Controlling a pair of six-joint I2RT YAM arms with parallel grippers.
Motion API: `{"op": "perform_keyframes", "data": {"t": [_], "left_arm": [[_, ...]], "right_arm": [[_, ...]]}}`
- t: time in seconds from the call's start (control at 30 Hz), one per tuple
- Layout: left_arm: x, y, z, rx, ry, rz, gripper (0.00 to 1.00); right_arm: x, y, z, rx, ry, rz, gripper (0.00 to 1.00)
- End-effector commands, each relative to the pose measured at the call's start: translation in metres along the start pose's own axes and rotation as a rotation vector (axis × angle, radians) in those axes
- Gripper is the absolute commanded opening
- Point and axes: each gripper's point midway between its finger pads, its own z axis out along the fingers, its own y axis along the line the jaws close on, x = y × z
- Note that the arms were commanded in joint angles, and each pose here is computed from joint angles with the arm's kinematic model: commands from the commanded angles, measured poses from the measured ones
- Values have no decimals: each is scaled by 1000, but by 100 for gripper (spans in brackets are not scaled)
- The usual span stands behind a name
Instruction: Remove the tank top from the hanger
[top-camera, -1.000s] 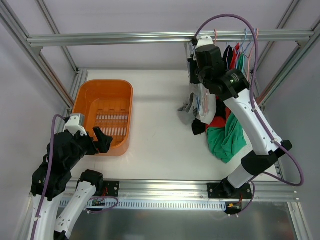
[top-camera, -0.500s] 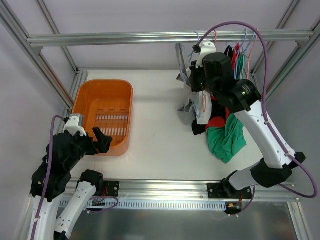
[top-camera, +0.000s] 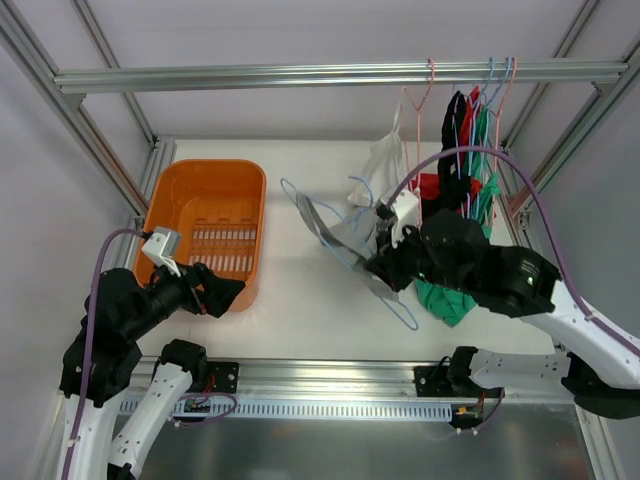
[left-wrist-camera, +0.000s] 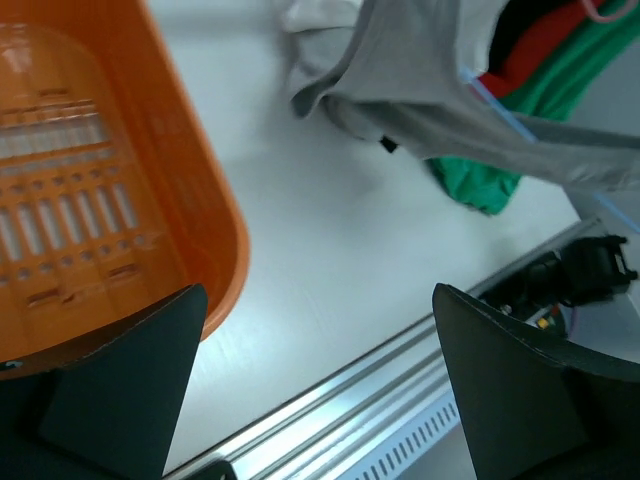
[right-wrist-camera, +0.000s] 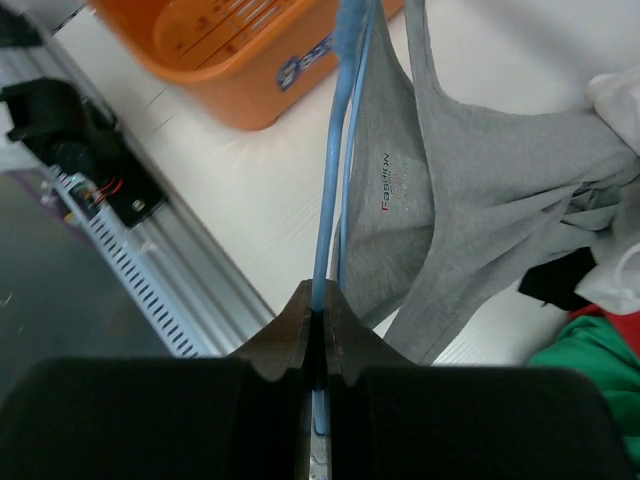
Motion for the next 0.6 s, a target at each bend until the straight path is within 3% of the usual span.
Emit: {"op": "perform_keyframes", "data": {"t": [0.0, 0.1, 0.27, 0.33, 0.4, 0.57], "left_arm": [[-28, -47, 10, 248, -9, 23, 99], [-43, -56, 28, 287, 21, -15, 99], [-87, -78, 26, 326, -98, -6, 99], [-93, -87, 31, 339, -91, 12, 94], [-87, -101, 43, 369, -44, 43, 90], [-80, -109, 82, 223, -34, 170, 91]], "right_arm": [[2, 19, -22, -45, -76, 45, 0], [10, 27, -32, -63, -79, 51, 0], [8, 18, -47, -16, -113, 94, 0], [6, 18, -51, -20, -122, 111, 0], [4, 19, -53, -29, -129, 126, 0], [4, 24, -56, -49, -123, 133, 0]]}}
